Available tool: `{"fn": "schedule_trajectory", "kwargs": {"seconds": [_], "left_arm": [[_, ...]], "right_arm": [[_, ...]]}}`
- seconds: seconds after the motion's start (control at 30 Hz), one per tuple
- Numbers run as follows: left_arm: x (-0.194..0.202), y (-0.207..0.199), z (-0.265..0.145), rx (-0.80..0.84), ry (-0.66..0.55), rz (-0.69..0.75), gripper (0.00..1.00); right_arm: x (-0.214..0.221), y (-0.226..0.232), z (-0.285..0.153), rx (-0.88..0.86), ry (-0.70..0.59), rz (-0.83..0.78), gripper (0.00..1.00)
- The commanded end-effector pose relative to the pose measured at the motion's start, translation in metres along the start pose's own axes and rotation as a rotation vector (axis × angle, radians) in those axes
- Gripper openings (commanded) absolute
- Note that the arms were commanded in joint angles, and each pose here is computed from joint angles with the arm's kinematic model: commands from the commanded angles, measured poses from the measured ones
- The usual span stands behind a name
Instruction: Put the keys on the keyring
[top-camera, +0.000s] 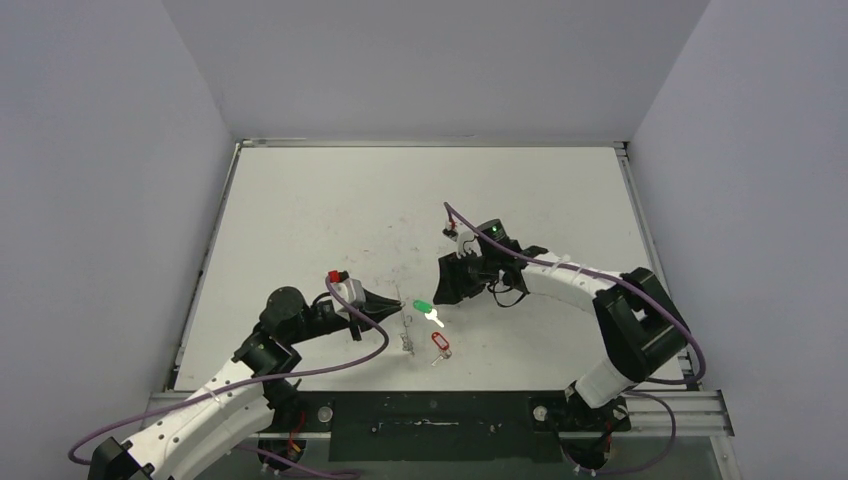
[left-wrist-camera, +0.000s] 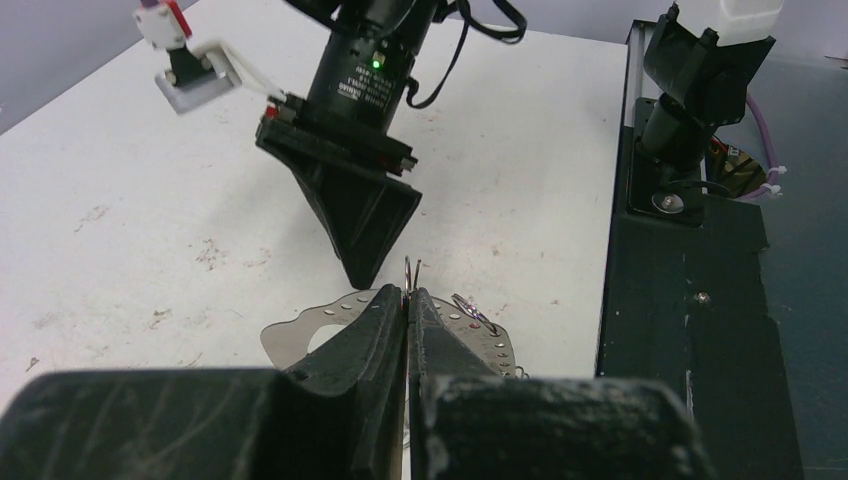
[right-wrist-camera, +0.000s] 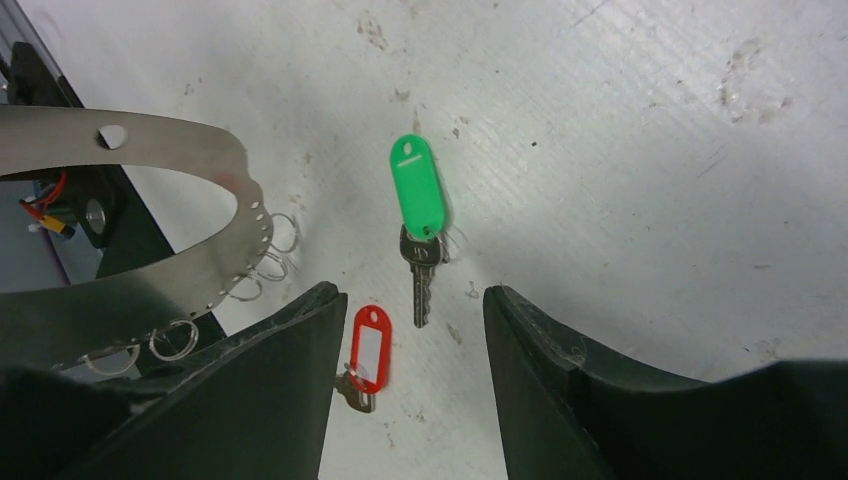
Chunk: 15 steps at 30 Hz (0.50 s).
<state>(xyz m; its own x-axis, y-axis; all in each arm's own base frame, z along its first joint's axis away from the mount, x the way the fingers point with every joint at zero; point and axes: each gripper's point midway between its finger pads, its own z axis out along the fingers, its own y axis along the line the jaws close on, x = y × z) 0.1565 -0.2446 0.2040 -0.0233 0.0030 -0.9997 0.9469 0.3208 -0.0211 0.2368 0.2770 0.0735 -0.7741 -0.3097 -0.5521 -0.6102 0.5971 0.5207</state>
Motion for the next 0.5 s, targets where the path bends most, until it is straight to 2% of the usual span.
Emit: {"fn": "schedule_trajectory", "kwargs": {"seconds": [0.0, 0.2, 0.4, 0.47], "left_arm": [[-0.021, 0.001, 0.002, 0.000, -0.056, 0.040, 0.00], [-0.021, 0.001, 0.003, 0.003, -0.057, 0.043, 0.00], [-0.020, 0.000, 0.003, 0.004, -0.057, 0.041, 0.00], [-0.021, 0.000, 0.002, 0.003, -0.059, 0.043, 0.00]], "right_arm": [[-0.004, -0.004, 0.018, -0.049, -0.021, -0.011, 0.52], [0.012, -0.015, 0.035, -0.047, 0.039, 0.039, 0.48], [0.018, -0.019, 0.047, -0.057, 0.060, 0.076, 0.39], [0.022, -0.021, 0.049, -0.058, 0.069, 0.089, 0.31]]}}
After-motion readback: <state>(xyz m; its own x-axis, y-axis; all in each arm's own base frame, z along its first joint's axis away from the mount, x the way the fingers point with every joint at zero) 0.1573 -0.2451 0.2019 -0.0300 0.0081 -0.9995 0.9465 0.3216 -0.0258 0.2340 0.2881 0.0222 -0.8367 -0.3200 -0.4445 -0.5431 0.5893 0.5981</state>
